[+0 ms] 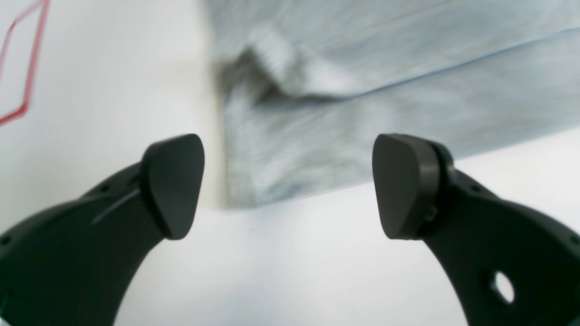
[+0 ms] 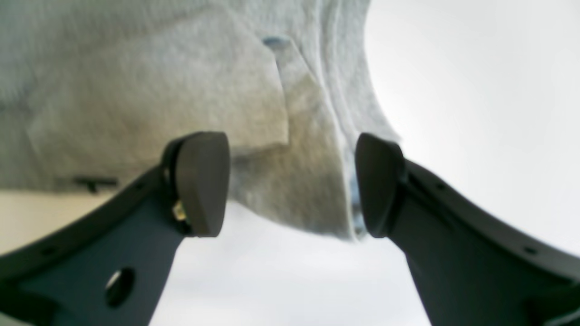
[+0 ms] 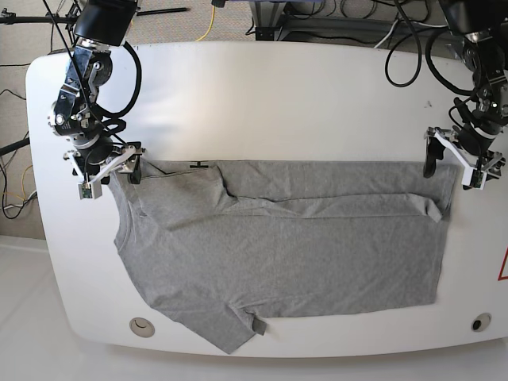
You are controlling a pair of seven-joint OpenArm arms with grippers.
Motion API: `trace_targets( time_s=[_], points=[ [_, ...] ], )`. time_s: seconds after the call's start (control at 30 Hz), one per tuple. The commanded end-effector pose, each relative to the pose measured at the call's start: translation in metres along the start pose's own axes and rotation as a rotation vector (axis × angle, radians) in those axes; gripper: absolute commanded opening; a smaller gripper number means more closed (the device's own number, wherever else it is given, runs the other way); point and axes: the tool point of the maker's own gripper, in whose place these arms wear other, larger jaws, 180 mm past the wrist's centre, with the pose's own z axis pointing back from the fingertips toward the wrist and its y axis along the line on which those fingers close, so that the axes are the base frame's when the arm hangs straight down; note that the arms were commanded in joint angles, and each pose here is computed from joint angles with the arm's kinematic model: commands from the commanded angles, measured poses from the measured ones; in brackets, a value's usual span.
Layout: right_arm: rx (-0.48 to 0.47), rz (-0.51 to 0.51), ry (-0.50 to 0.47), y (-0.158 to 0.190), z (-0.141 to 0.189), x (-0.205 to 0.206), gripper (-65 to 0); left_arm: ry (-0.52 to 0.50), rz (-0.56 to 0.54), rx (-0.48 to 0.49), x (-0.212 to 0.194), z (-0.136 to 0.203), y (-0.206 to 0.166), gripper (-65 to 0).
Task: Fold the T-shirt properly
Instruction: 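Open both grippers and lift them off the folded strip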
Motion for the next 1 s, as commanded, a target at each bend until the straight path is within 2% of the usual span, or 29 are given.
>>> trace_targets(
  time_s=[0.0, 0.13, 0.2, 0.27, 0.33, 0.4, 0.47, 0.67, 0.8, 0.97],
  points=[
    [-0.013, 0.034, -0.049, -0.004, 0.006, 0.015, -22.8, -0.034, -0.017, 0.026, 0.011, 0.005, 0.011, -10.8],
    [-0.034, 0.064, -0.033, -0.009, 0.011, 0.006, -22.7, -0.044, 0.004, 0.007, 0.006, 0.005, 0.005, -14.1],
    [-0.068, 0.135, -0.017, -0.017, 0.017, 0.001, -22.7, -0.045, 0.015, 0.001, 0.002, 0.003, 0.004, -23.2],
    [-0.081, 0.149, -0.011, -0.020, 0.019, -0.002, -22.8, -0.052, 0.019, -0.002, 0.003, 0.003, 0.003, -29.2],
    [-0.092, 0.160, -0.007, -0.023, 0.020, -0.006, -22.9, -0.056, 0.021, -0.004, 0.003, 0.003, 0.002, -34.2],
    [-0.099, 0.165, -0.003, -0.024, 0.021, -0.009, -22.9, -0.059, 0.026, -0.005, 0.003, 0.004, 0.002, -35.2],
    [-0.102, 0.169, -0.001, -0.025, 0.021, -0.012, -22.8, -0.056, 0.025, 0.002, 0.002, 0.005, 0.004, -35.3],
    [-0.105, 0.145, -0.017, -0.028, 0.021, -0.020, -22.6, -0.050, 0.018, 0.043, 0.001, 0.007, 0.017, -27.2],
    [-0.103, 0.127, -0.022, -0.029, 0.019, -0.024, -22.5, -0.062, 0.018, 0.052, 0.004, 0.007, 0.019, -24.9],
    [-0.063, 0.077, -0.034, -0.024, 0.008, -0.024, -22.5, -0.041, 0.015, 0.054, -0.002, 0.002, 0.021, -21.7]
  ],
)
